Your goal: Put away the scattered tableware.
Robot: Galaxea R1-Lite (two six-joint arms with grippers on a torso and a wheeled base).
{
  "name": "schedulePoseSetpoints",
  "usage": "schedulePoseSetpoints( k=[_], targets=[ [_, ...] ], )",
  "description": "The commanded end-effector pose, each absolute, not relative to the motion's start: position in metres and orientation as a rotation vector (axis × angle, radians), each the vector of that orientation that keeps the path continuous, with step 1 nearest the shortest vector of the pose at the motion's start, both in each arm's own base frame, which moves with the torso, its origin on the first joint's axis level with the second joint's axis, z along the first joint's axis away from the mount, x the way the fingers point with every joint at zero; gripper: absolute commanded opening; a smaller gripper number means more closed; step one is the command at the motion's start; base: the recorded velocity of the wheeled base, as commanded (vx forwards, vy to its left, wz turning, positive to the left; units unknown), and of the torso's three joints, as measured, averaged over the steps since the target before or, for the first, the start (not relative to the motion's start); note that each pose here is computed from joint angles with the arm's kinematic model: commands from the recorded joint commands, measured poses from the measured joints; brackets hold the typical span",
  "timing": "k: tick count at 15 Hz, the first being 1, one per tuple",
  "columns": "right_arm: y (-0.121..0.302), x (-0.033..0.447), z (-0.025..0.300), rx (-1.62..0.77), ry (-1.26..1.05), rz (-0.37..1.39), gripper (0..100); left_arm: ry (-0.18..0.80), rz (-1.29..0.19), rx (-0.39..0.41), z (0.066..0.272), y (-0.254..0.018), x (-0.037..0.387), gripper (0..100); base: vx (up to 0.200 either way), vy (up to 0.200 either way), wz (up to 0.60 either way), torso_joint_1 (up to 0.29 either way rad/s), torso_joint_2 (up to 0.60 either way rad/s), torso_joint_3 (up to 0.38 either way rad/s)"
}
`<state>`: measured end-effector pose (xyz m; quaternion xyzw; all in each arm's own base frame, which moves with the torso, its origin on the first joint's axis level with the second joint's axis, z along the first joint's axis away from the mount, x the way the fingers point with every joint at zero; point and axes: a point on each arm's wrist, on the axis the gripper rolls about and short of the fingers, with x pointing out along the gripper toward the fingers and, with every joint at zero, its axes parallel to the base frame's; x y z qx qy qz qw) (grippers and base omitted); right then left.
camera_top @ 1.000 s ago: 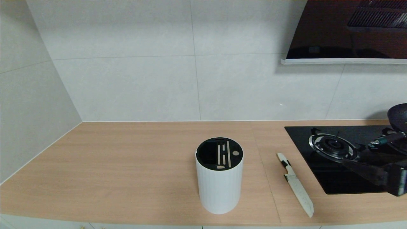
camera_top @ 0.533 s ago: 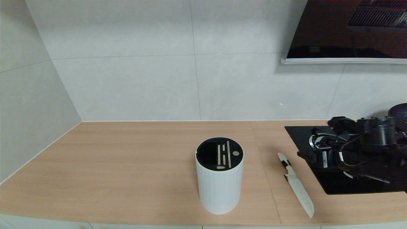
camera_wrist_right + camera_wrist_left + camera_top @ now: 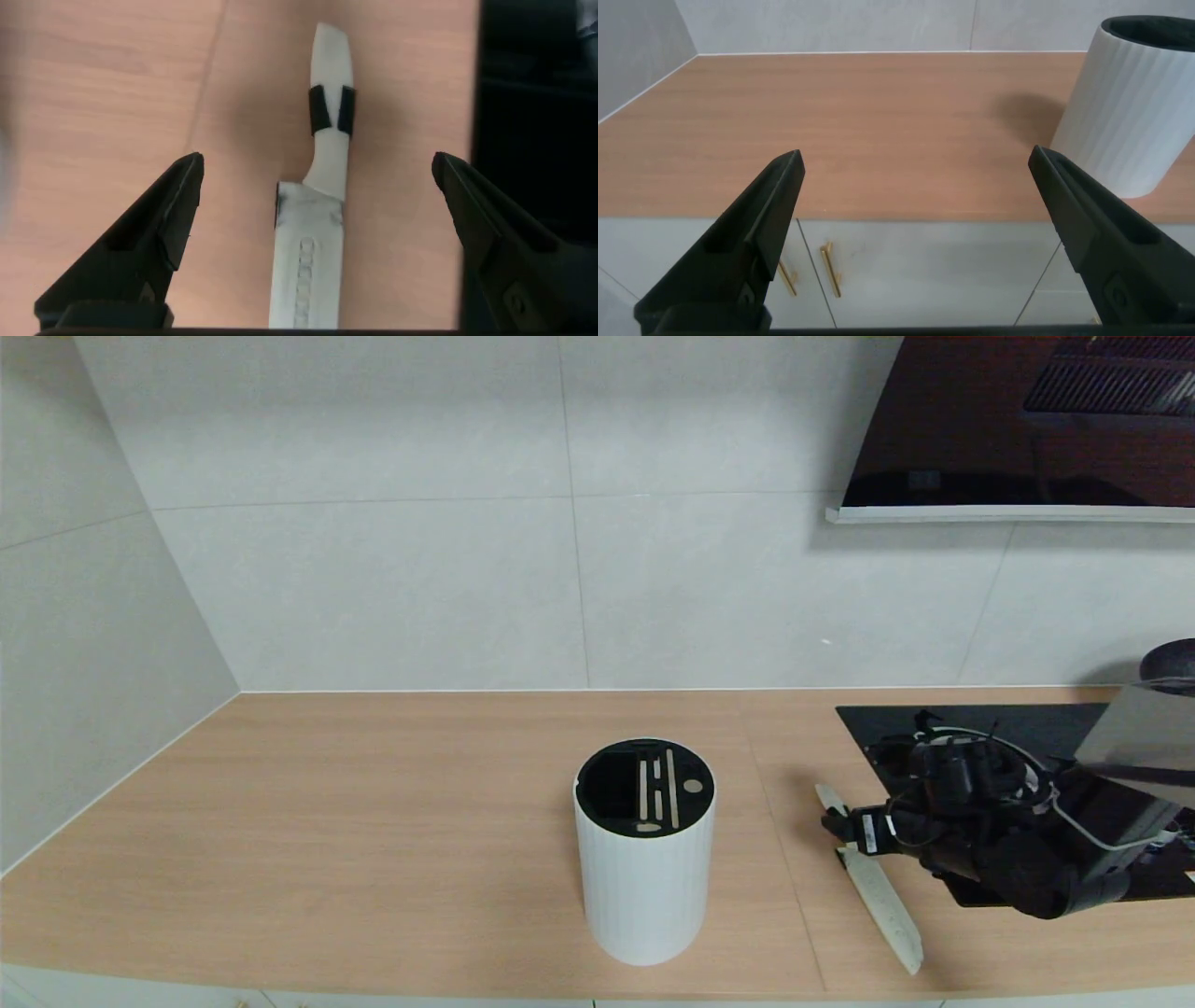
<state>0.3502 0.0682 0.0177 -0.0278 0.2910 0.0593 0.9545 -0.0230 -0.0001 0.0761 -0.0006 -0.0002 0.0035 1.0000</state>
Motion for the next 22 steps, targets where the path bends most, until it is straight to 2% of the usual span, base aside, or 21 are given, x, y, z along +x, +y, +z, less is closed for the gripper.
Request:
schedulePoseSetpoints(
  k=[1, 6, 21, 22],
  targets=[
    [0.074, 0.353, -0.02, -0.082, 0.659, 0.104, 100, 0.002, 0.008, -0.002, 0.076, 0.0, -0.023, 100, 0.0, 0.0, 0.0, 0.0, 0.0, 0.0],
    [0.073, 0.352, -0.029, -0.085, 0.68, 0.102, 100, 0.002, 0.008, -0.002, 0.076, 0.0, -0.023, 100, 0.0, 0.0, 0.0, 0.0, 0.0, 0.0],
    [0.069, 0.338, -0.026, -0.093, 0.707, 0.083, 100, 0.002, 0.008, -0.002, 0.076, 0.0, -0.023, 100, 0.0, 0.0, 0.0, 0.0, 0.0, 0.0],
    [0.069, 0.338, -0.027, -0.093, 0.71, 0.083, 0, 0.002, 0.008, -0.002, 0.076, 0.0, -0.023, 100, 0.0, 0.0, 0.0, 0.0, 0.0, 0.0]
  ],
)
